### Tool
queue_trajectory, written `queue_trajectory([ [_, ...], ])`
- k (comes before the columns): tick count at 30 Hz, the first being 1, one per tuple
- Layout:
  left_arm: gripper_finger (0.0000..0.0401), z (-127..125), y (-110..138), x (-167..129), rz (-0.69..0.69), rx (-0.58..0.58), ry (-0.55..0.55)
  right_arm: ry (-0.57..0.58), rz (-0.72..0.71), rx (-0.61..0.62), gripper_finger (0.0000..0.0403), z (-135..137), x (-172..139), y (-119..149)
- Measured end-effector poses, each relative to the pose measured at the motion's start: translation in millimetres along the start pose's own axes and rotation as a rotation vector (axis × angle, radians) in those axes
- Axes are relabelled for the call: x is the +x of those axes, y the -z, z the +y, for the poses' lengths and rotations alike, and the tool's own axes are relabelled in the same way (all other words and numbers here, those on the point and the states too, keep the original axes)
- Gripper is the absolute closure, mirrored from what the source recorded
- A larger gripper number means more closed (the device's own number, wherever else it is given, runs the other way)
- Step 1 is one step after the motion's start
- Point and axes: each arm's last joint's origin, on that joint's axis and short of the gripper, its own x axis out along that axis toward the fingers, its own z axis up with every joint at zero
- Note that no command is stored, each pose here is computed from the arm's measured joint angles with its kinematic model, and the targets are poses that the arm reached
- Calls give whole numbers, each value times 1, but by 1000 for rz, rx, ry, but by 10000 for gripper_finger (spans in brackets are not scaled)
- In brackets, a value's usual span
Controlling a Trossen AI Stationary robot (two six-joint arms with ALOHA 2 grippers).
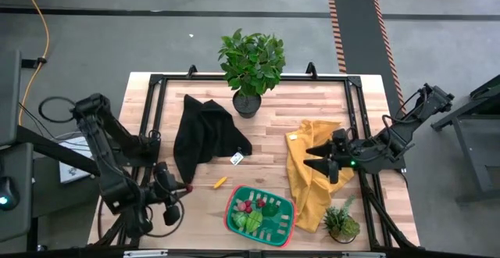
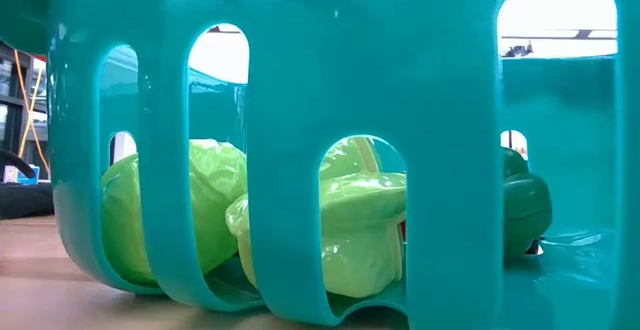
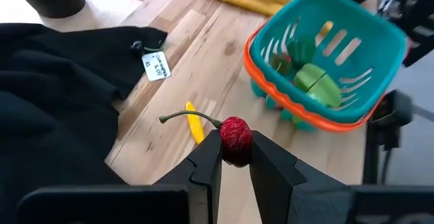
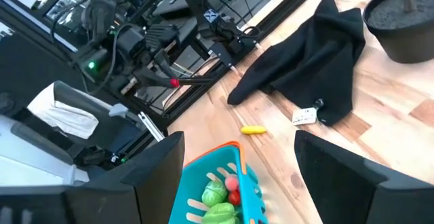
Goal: Pick and placing Produce into tupperware
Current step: Put the red cherry into the blue bin
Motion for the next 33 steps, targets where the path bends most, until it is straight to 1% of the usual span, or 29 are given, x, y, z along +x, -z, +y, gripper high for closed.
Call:
queue_trajectory([
  [5,343,14,-18,-15,-14,0,61,8,-23,-21,133,0,0,-1],
  [12,343,34,-51,-21,-61,10,100,14,-35,-24,133,0,0,-1],
  [18,343,44,-82,-14,-80,76,155,16,-42,-18,133,0,0,-2],
  [23,343,51,-108,-4,-118,93,206,22,-51,-18,133,0,0,-2],
  [28,343,58,-126,10,-107,128,246,22,-51,-18,133,0,0,-2],
  [33,343,65,-142,20,-115,120,307,23,-52,-18,133,0,0,-2],
])
